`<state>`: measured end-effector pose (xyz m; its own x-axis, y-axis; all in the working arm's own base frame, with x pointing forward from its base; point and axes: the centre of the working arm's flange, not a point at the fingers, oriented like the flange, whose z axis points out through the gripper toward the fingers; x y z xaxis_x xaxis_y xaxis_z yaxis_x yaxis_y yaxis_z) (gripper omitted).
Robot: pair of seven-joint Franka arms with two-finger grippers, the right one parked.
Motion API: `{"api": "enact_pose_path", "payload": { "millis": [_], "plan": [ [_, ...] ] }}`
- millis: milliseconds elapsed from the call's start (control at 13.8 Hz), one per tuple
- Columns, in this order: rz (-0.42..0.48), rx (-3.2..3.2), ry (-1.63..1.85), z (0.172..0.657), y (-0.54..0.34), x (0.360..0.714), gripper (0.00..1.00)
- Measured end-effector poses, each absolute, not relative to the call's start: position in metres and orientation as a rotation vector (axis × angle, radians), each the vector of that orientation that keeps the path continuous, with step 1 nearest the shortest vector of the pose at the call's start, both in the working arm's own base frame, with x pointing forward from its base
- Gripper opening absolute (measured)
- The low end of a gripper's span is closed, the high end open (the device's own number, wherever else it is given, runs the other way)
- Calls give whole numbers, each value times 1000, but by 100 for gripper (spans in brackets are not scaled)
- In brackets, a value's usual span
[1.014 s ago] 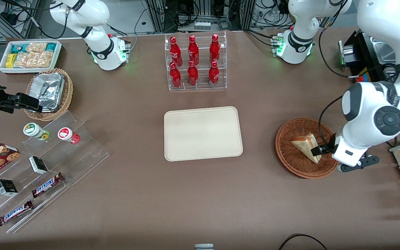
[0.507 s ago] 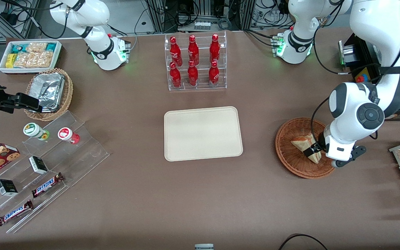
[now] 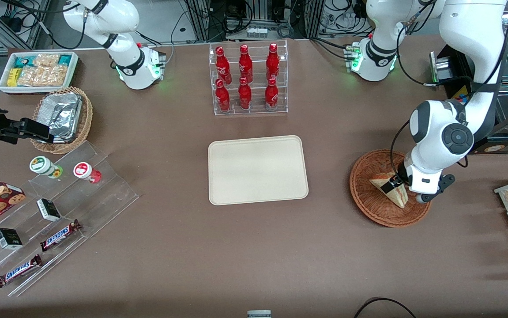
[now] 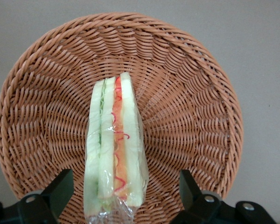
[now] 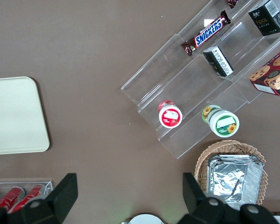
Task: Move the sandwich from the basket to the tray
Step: 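Lower the open left gripper around the sandwich and close it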
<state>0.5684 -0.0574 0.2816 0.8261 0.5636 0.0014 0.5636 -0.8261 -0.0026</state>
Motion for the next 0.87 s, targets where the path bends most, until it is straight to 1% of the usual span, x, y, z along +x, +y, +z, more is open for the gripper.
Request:
{"api": "enact_pose_path", "payload": {
  "millis": [290, 652, 725, 797, 870],
  "plan": [
    [16, -2992, -933, 268, -53, 559, 100],
    [37, -2987, -934, 254, -53, 555, 100],
    [40, -2986, -935, 253, -53, 555, 93],
    [42, -2986, -935, 252, -53, 555, 84],
    [42, -2986, -935, 252, -53, 555, 71]
  ]
}}
